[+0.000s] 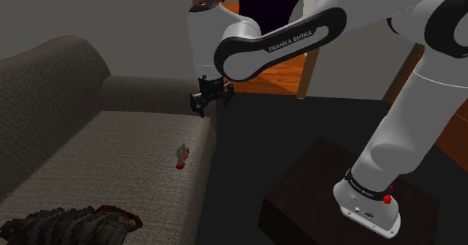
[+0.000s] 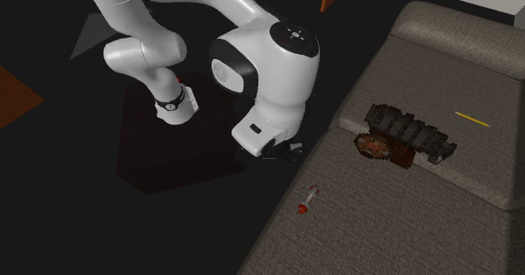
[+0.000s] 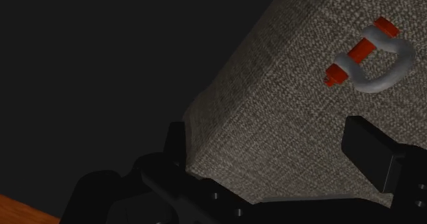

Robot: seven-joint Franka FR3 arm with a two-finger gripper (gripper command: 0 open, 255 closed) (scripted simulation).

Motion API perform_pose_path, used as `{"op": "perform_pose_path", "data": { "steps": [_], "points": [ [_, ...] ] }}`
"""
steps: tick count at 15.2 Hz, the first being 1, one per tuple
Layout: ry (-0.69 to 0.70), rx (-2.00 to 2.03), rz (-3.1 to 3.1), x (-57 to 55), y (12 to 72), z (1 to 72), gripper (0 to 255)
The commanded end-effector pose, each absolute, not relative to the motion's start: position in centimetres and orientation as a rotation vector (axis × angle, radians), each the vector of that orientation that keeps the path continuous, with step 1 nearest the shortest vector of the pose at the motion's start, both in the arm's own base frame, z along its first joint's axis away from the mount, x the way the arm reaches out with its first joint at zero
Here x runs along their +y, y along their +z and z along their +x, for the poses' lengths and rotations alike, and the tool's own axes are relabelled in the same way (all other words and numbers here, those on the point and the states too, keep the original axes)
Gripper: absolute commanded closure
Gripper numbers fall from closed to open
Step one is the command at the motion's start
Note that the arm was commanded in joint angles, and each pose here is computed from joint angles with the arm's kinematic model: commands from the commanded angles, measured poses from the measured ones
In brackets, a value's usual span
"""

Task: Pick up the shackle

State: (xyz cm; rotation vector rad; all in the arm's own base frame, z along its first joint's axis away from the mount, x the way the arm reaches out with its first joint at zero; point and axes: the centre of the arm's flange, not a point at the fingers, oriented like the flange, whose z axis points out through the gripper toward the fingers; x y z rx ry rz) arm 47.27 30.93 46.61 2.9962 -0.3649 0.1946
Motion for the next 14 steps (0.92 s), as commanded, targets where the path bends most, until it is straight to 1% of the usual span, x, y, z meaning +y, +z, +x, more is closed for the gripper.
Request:
{"op": "perform_pose_path", "data": {
  "steps": [1,11,14],
  "points": [
    [0.191,-0.385,2.981,33.3,45.0,48.6,0],
    [0.163,-0.457,2.905,42.9,37.0,55.2,0],
    [0.163,-0.458,2.903,43.2,35.7,55.4,0]
  ]
}}
